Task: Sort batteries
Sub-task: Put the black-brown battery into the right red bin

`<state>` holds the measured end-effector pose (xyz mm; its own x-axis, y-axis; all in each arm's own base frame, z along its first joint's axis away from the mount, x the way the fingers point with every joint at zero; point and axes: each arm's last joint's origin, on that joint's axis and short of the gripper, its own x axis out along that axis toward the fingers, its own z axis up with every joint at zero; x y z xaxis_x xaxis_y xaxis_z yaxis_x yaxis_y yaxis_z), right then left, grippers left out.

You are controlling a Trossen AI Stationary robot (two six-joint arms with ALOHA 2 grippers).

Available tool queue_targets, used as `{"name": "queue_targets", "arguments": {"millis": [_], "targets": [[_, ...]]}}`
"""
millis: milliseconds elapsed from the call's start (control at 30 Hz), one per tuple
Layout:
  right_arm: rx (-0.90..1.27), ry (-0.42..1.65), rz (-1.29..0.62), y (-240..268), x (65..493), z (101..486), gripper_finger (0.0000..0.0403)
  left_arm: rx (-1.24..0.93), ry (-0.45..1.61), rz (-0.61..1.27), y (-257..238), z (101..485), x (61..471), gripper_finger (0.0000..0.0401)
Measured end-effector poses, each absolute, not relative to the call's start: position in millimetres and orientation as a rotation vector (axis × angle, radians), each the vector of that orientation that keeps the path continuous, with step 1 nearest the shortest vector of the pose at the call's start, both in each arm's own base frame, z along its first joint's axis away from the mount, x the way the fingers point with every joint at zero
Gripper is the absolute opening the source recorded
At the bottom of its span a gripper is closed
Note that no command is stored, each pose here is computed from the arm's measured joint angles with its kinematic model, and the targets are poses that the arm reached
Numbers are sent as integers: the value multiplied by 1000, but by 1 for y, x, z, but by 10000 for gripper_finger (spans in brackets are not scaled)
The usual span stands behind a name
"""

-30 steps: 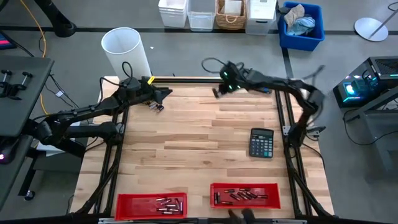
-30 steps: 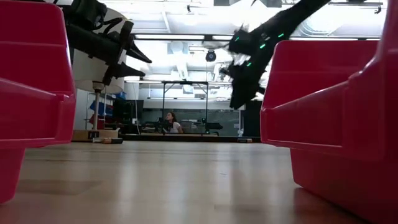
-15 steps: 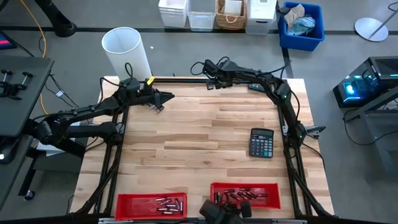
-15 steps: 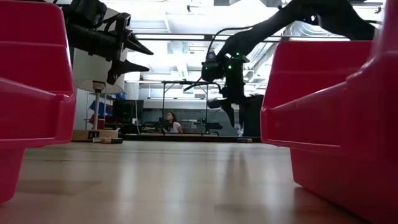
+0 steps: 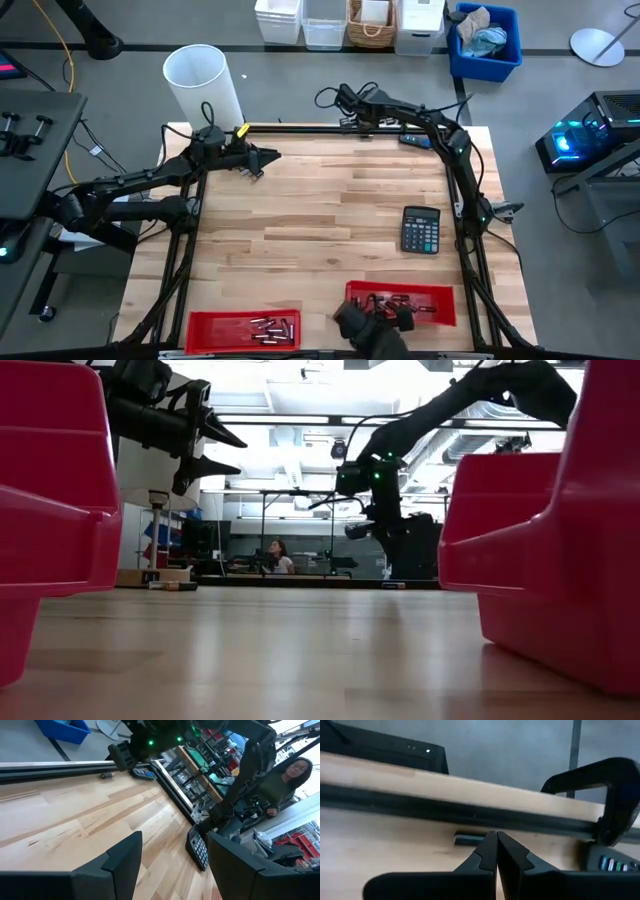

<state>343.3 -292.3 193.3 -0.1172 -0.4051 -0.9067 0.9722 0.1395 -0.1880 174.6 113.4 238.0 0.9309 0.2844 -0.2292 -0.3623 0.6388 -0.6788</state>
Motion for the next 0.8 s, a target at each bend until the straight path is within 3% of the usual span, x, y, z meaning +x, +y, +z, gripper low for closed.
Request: {"name": "queue_targets", "arguments": {"millis": [267, 500, 633, 700, 800], "targets": [[724, 1085, -1253, -303, 336, 200, 1, -796, 102, 378, 114, 238, 174, 207], [562, 1088, -1083, -261, 345, 242, 0, -776, 99, 400, 114, 238, 174, 207], [552, 1104, -1056, -223, 325, 226, 0, -771, 93, 424, 115, 238, 174, 207], [635, 1036, -1082, -200, 304, 217, 0, -770, 93, 424, 115, 238, 174, 207], [798, 762, -1124, -180, 275, 210, 0, -744, 98, 422, 115, 238, 174, 207]]}}
